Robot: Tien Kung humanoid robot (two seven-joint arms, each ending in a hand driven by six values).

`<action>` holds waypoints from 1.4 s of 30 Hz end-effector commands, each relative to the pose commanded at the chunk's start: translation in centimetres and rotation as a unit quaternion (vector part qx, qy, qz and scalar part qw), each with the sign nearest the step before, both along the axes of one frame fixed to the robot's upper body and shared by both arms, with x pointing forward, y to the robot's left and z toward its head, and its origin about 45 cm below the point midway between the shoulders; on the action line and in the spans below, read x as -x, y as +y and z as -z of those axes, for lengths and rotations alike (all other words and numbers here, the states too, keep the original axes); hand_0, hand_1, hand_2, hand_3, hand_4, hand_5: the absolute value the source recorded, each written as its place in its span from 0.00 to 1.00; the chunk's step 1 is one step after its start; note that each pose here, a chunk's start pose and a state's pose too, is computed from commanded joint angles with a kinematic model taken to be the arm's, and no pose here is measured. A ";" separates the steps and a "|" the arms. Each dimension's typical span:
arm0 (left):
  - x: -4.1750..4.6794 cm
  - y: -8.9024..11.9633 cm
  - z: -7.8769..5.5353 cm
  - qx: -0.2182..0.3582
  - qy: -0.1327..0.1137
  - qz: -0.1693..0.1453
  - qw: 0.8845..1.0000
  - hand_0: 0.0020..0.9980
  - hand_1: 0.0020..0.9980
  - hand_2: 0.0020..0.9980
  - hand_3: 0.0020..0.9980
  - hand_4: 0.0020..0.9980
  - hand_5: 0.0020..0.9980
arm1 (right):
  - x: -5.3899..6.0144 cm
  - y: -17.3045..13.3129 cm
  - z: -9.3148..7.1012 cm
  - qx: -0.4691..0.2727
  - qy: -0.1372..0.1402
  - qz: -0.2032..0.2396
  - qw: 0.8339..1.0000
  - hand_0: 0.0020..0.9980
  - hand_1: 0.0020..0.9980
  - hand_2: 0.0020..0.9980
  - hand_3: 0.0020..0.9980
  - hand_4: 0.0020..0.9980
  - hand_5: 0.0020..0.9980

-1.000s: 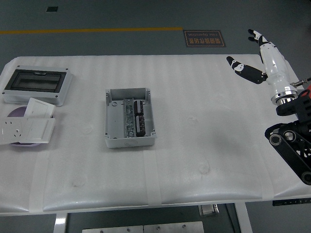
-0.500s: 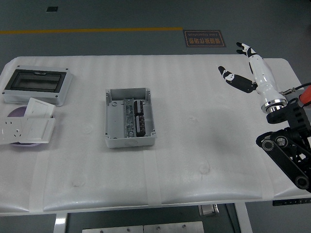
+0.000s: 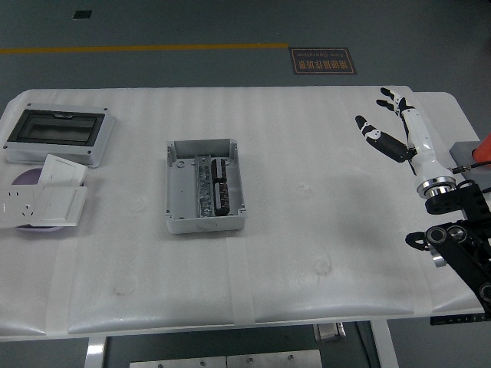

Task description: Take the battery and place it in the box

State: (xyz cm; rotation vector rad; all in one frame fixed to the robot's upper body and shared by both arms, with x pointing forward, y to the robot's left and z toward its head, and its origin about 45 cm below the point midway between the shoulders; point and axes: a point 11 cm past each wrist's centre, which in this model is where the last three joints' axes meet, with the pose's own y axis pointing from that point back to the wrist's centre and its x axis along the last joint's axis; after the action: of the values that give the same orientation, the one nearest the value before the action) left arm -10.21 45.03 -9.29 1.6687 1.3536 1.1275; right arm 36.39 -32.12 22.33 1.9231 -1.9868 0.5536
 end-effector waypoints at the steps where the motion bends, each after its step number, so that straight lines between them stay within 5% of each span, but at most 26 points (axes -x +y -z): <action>1: -0.03 0.0 0.0 0.003 0.005 0.001 1.000 0.68 0.69 0.62 0.67 0.66 0.32 | 0.1 0.2 0.0 -0.020 -0.003 -0.005 1.000 0.95 0.92 0.87 0.95 0.76 0.46; 9: -0.14 -0.6 0.0 0.020 0.025 0.001 0.999 0.70 0.72 0.62 0.74 0.67 0.32 | 0.6 1.1 -0.9 -0.158 -0.030 -0.048 0.986 0.91 0.91 0.87 0.95 0.76 0.46; 14: 0.11 -0.5 -0.1 0.018 0.027 0.000 0.999 0.71 0.73 0.62 0.75 0.67 0.33 | 1.2 2.0 -1.0 -0.252 -0.034 -0.088 0.963 0.86 0.88 0.86 0.93 0.74 0.43; 25: -0.35 -0.6 0.2 0.011 0.004 0.003 1.000 0.71 0.72 0.62 0.75 0.67 0.33 | 2.3 3.4 -0.6 -0.480 -0.015 -0.147 0.865 0.84 0.87 0.85 0.90 0.75 0.44; 26: -0.35 -0.6 0.2 0.010 0.003 0.003 1.000 0.71 0.71 0.62 0.75 0.69 0.35 | 2.3 3.3 -0.6 -0.495 -0.015 -0.145 0.857 0.81 0.80 0.79 0.84 0.83 0.66; 31: -0.36 -0.4 0.2 0.006 0.000 0.004 1.000 0.71 0.71 0.62 0.75 0.69 0.35 | 2.2 2.3 -0.2 -0.552 -0.013 -0.122 0.825 0.81 0.80 0.79 0.84 0.83 0.66; 33: -0.43 -0.5 0.2 0.006 -0.001 0.005 1.000 0.71 0.72 0.62 0.75 0.70 0.36 | 2.2 1.9 -0.1 -0.568 -0.011 -0.112 0.815 0.74 0.73 0.74 0.76 0.83 0.70; 38: -0.49 -0.8 0.4 0.009 -0.003 0.005 1.000 0.71 0.72 0.62 0.75 0.70 0.36 | 2.1 1.4 -0.1 -0.582 -0.014 -0.102 0.806 0.74 0.73 0.74 0.76 0.83 0.70; 39: -0.49 -0.8 0.4 0.009 -0.003 0.005 1.000 0.71 0.71 0.62 0.75 0.70 0.37 | 2.1 1.3 -0.1 -0.583 -0.015 -0.102 0.806 0.70 0.70 0.72 0.66 0.83 0.71; 42: -0.52 -0.9 0.4 0.009 -0.003 0.006 1.000 0.71 0.71 0.62 0.75 0.70 0.37 | 2.0 1.0 -0.3 -0.583 -0.018 -0.100 0.806 0.70 0.70 0.72 0.66 0.83 0.71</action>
State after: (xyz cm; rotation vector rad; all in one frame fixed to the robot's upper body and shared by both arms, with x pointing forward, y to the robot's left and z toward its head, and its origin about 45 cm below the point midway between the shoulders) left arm -9.69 44.17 -9.70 1.6561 1.3443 1.1100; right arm 34.38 -31.13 22.59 2.7487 -2.3863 -0.8647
